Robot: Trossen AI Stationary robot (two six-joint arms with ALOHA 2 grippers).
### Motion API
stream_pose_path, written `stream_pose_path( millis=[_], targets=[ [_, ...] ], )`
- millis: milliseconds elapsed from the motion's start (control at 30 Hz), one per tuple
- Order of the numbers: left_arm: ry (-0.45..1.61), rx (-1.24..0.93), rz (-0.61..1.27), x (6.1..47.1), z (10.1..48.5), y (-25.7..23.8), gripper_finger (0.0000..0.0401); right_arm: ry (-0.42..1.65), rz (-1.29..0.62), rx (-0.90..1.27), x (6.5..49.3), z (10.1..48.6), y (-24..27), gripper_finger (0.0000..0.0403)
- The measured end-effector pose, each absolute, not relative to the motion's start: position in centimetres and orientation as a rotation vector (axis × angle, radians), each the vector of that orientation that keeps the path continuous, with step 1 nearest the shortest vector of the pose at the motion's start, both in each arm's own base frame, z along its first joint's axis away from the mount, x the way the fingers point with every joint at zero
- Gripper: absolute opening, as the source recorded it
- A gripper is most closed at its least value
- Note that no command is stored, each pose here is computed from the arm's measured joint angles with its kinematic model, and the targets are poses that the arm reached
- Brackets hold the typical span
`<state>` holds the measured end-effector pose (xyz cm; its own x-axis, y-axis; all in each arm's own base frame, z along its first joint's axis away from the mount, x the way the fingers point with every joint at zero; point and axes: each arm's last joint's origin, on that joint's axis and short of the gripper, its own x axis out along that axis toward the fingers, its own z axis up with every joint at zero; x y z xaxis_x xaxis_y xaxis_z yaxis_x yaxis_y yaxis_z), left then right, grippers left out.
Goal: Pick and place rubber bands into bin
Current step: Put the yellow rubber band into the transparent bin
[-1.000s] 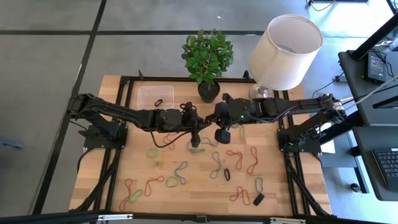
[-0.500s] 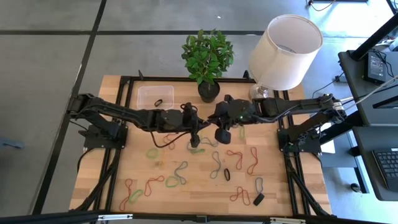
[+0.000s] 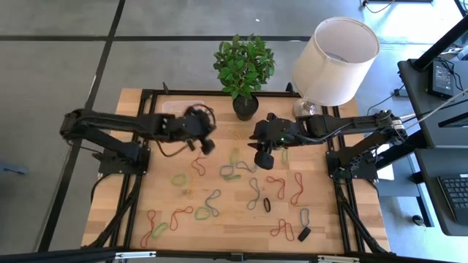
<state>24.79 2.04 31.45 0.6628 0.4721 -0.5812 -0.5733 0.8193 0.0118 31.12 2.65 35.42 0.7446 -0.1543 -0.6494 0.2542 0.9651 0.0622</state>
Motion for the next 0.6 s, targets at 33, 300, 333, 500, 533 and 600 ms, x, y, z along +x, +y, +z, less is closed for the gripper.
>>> stream_pose_path(
  millis=[33, 300, 333, 500, 533, 600],
  targets=[
    [0.621, -0.177, 0.629, 24.0, 31.6, 2.7, 0.0003, 0.697, -0.226, 0.154, 31.1, 35.4, 2.7, 0.0123],
    [0.777, -0.149, 0.786, 20.0, 31.9, 7.4, 0.0003, 0.669, -0.336, 0.185, 31.1, 35.4, 2.4, 0.0123],
    [0.794, -0.149, 0.793, 19.8, 31.8, 8.1, 0.0003, 0.667, -0.343, 0.191, 31.1, 35.5, 2.4, 0.0123],
    [0.896, -0.169, 0.790, 18.9, 30.3, 11.1, 0.0003, 0.653, -0.375, 0.249, 31.1, 35.5, 2.3, 0.0123],
    [0.914, -0.182, 0.794, 18.7, 29.8, 11.6, 0.0003, 0.649, -0.385, 0.260, 31.1, 35.5, 2.4, 0.0123],
    [0.942, -0.213, 0.792, 18.4, 28.6, 12.7, 0.0003, 0.637, -0.411, 0.289, 31.1, 35.5, 2.3, 0.0123]
  ],
)
